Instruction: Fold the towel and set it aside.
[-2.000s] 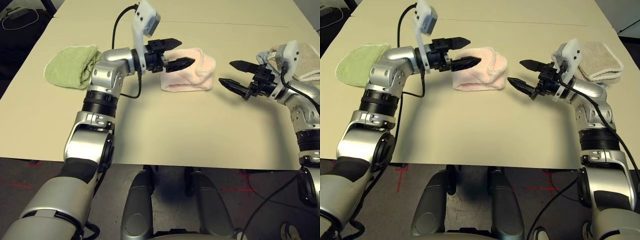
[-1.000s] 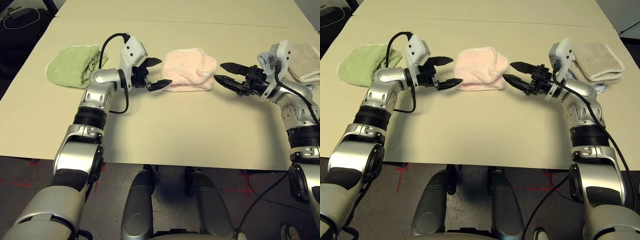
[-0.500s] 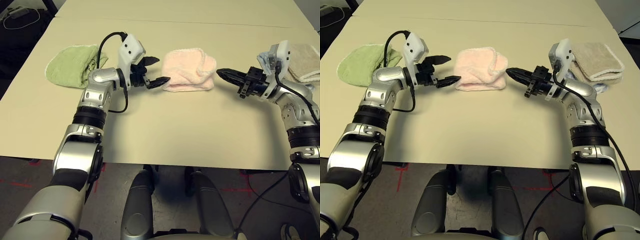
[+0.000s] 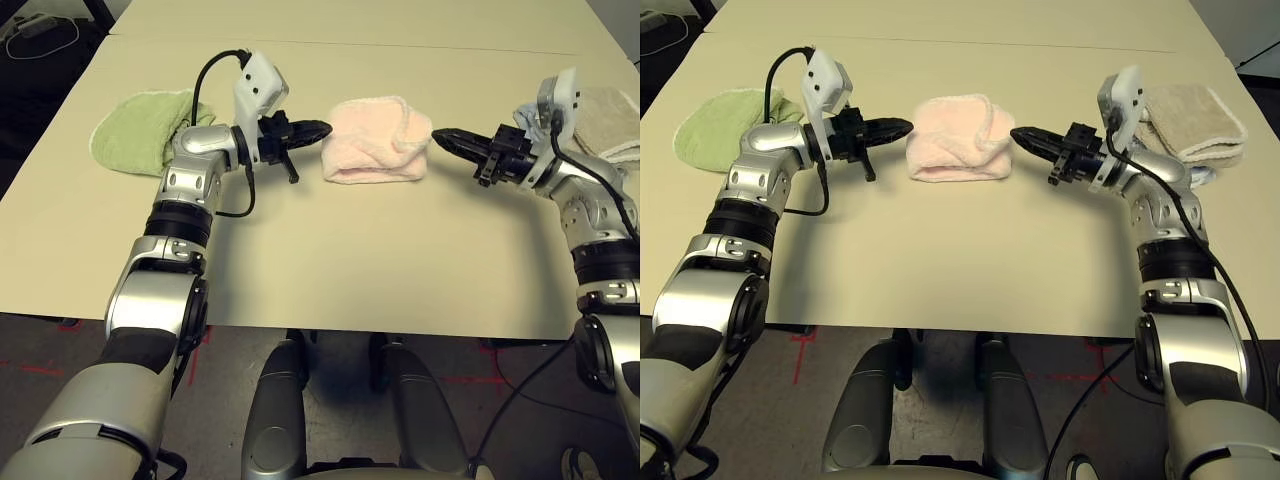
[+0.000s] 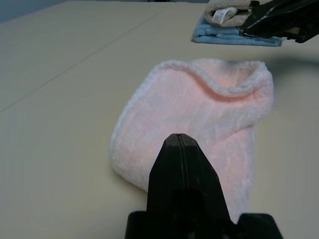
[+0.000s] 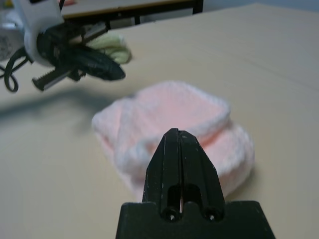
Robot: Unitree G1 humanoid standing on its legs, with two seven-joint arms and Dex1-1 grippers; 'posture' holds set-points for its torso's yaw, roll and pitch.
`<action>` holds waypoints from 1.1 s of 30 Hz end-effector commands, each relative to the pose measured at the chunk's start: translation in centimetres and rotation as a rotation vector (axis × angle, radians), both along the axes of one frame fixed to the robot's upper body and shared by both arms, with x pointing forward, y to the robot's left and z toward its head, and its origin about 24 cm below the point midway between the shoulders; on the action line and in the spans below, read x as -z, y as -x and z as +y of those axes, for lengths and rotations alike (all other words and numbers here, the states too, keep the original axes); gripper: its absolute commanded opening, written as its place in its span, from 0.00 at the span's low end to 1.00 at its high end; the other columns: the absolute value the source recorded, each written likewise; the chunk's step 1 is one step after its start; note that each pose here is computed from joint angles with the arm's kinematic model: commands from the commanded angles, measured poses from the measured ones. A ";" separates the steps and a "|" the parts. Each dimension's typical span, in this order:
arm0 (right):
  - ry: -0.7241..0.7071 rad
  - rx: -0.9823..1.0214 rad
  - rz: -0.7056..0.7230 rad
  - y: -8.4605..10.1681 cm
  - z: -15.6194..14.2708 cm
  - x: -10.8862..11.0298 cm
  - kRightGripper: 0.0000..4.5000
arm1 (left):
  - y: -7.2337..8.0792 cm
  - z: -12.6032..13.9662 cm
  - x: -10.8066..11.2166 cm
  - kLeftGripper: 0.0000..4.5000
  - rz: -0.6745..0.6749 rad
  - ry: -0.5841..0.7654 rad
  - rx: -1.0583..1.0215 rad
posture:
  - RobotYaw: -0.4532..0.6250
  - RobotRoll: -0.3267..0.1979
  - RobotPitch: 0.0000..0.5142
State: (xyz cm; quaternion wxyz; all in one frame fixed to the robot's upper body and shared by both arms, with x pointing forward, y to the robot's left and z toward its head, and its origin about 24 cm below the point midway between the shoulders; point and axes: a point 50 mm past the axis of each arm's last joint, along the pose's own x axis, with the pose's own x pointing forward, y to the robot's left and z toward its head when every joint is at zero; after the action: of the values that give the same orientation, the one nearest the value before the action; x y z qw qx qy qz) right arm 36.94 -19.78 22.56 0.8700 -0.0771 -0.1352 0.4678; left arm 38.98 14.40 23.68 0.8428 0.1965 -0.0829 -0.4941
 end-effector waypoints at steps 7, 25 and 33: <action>0.053 -0.021 0.028 -1.8 3.3 -0.6 0.00 | -0.3 -1.1 0.2 0.01 0.003 -0.019 0.018 | 0.54 0.62 0.44; 0.443 -0.050 0.157 -1.8 4.5 -0.4 0.00 | -0.8 -2.8 0.5 0.01 0.040 -0.071 0.067 | 0.52 0.62 0.46; 0.488 0.050 0.203 -2.4 4.4 0.2 0.00 | -0.8 -3.0 0.5 0.01 0.046 -0.086 0.071 | 0.52 0.62 0.46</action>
State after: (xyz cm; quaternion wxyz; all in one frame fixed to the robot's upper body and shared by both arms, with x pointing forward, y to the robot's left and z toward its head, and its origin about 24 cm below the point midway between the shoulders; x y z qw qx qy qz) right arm 39.22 -15.37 22.36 0.8456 -0.2328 0.0613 0.4764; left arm 39.82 11.69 23.37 0.8249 0.2073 -0.0580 -0.5228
